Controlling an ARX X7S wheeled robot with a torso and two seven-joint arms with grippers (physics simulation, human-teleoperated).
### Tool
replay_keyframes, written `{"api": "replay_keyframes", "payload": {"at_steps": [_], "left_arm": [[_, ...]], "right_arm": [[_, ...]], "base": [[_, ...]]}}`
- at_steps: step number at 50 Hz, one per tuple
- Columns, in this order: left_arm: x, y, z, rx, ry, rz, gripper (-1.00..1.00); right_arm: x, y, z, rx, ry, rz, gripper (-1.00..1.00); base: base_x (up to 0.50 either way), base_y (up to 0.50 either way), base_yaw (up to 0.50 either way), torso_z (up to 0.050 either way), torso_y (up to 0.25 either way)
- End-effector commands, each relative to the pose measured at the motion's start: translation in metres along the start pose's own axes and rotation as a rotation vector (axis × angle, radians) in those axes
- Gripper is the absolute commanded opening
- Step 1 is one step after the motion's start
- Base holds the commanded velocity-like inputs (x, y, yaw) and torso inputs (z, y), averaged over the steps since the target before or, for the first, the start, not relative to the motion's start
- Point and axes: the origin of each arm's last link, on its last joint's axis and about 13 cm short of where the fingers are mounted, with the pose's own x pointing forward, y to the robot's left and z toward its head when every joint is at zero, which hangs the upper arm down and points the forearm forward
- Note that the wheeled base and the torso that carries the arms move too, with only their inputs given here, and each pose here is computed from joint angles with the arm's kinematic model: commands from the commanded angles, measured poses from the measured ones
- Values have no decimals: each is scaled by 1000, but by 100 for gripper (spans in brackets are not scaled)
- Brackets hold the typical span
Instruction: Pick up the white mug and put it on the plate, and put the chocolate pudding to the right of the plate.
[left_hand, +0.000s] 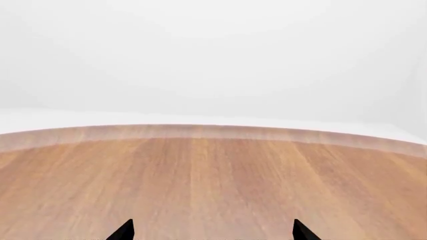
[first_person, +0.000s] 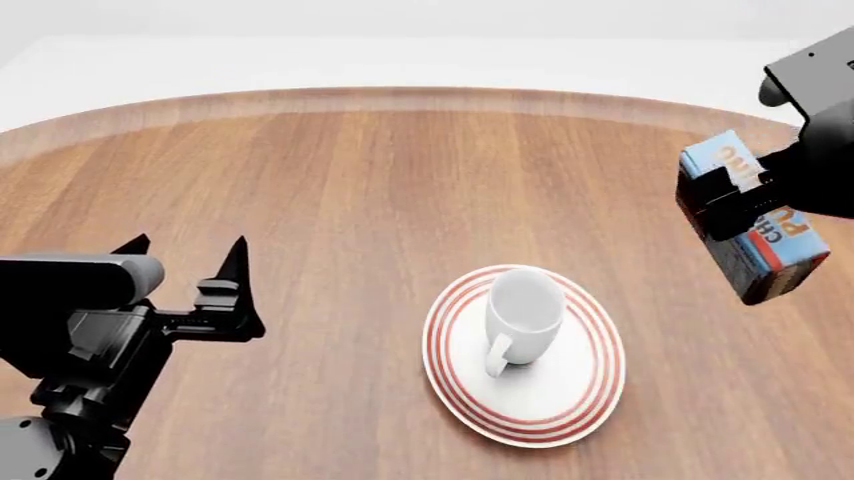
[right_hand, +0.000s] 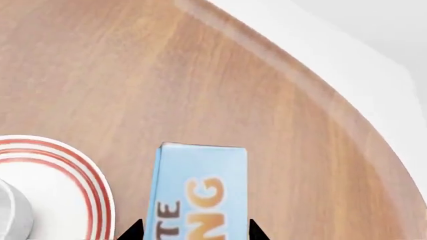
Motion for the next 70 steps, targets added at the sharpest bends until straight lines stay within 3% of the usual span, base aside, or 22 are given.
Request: {"api": "replay_keyframes", "payload": {"at_steps": [1,2,8,14,23,43,70], "left_arm": [[1,-3,-1,6,-10,-23,100],[1,-3,-1,7,-9,-24,100],[2,-3,-1,7,-9,-24,100],[1,-4,0,7,-9,-25,100],[1,-4,-1,6,-10,-25,100],[1,-6,0,9,-7,-29,100],[1,-7,-1,9,-2,-29,100]], "right_arm": [[5,6,-3,116,-109,105,-100],[6,6,-5,116,-101,101,-100],[11,-2,-12,295,-156,35,-100],[13,-6,-27,350,-84,-36,-100],[20,-4,-50,336,13,-86,-100],[35,1,-72,396,-4,-66,-100],[51,10,-102,415,37,-77,-100]], "base": [[0,0,0,0,0],[0,0,0,0,0],[0,0,0,0,0],[0,0,0,0,0],[0,0,0,0,0],[0,0,0,0,0],[0,0,0,0,0]]}}
